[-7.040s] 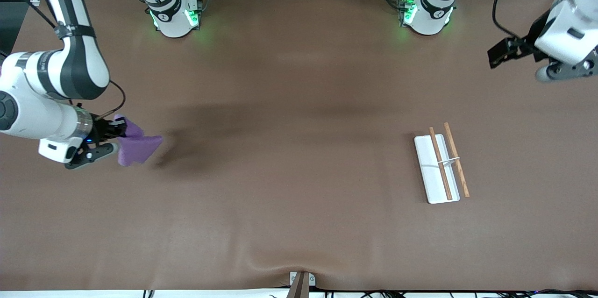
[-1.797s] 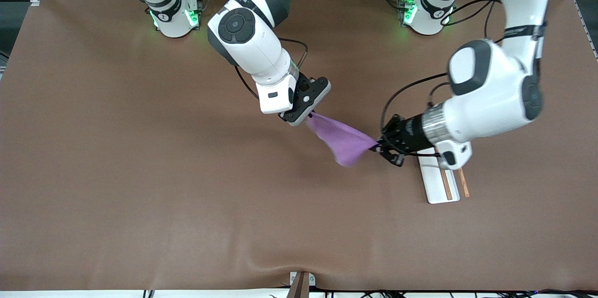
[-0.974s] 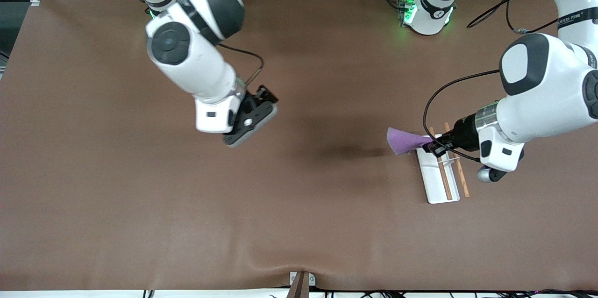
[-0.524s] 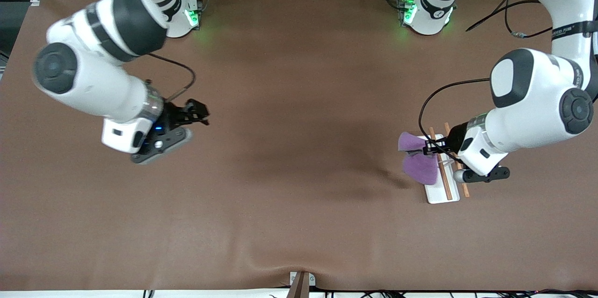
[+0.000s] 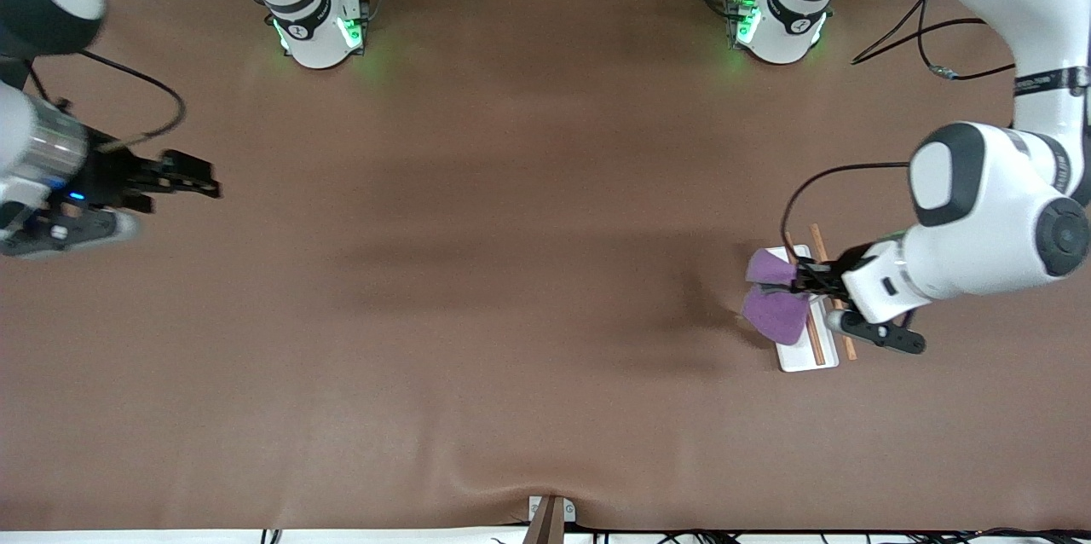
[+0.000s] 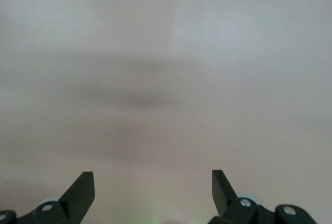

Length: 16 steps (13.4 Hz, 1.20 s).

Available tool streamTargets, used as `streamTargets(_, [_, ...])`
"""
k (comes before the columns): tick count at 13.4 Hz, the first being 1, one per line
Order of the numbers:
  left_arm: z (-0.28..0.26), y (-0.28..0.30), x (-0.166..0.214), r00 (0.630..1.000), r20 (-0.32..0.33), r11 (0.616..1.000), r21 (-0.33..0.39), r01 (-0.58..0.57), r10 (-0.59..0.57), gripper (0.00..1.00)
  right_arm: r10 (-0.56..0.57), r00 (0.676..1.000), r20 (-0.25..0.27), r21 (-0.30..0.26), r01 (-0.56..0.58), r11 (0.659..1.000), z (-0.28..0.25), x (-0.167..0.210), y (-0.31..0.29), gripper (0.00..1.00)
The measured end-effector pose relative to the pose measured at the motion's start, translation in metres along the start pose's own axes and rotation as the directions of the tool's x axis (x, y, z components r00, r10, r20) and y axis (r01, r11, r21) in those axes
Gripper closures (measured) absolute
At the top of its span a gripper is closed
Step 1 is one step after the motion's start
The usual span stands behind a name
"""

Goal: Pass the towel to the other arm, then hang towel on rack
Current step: 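Move the towel over the rack while the right gripper withdraws, then lower the towel onto the wooden rods and open the left gripper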

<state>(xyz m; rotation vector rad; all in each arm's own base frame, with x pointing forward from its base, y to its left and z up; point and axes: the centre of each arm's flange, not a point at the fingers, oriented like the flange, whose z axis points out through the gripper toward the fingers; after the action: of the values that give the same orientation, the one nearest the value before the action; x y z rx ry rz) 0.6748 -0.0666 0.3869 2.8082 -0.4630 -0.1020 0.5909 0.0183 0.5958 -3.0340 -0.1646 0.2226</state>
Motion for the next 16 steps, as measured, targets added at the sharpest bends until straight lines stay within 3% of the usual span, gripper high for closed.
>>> streamTargets(2, [0.003, -0.045, -0.012, 0.999, 0.009, 0.999, -0.014, -0.043, 0.043, 0.97, 0.055, 0.998, -0.008, 0.000, -0.055, 0.998, -0.017, -0.020, 0.027, 0.00])
streamTargets(5, [0.000, -0.068, -0.024, 0.998, 0.031, 0.998, -0.035, -0.058, 0.059, 0.97, 0.100, 0.995, -0.028, 0.004, -0.100, 0.995, -0.036, -0.044, 0.043, 0.00])
streamTargets(8, [-0.006, -0.091, -0.037, 0.997, 0.041, 0.996, -0.052, -0.068, 0.070, 0.97, 0.205, 0.979, -0.016, 0.011, -0.205, 0.979, -0.038, -0.065, 0.041, 0.00])
streamTargets(12, [-0.007, -0.120, -0.051, 0.997, 0.031, 0.994, -0.090, -0.062, 0.065, 0.97, 0.245, 0.969, -0.025, -0.063, -0.246, 0.967, -0.047, -0.084, 0.044, 0.00])
streamTargets(13, [-0.005, -0.120, -0.050, 0.997, 0.034, 0.994, -0.094, -0.062, 0.066, 0.91, 0.235, 0.972, -0.027, -0.071, -0.236, 0.969, -0.048, -0.085, 0.042, 0.00])
streamTargets(16, [-0.001, -0.116, -0.049, 0.997, 0.041, 0.993, -0.101, -0.068, 0.072, 0.56, 0.218, 0.975, -0.048, -0.077, -0.221, 0.972, -0.050, -0.082, 0.036, 0.00])
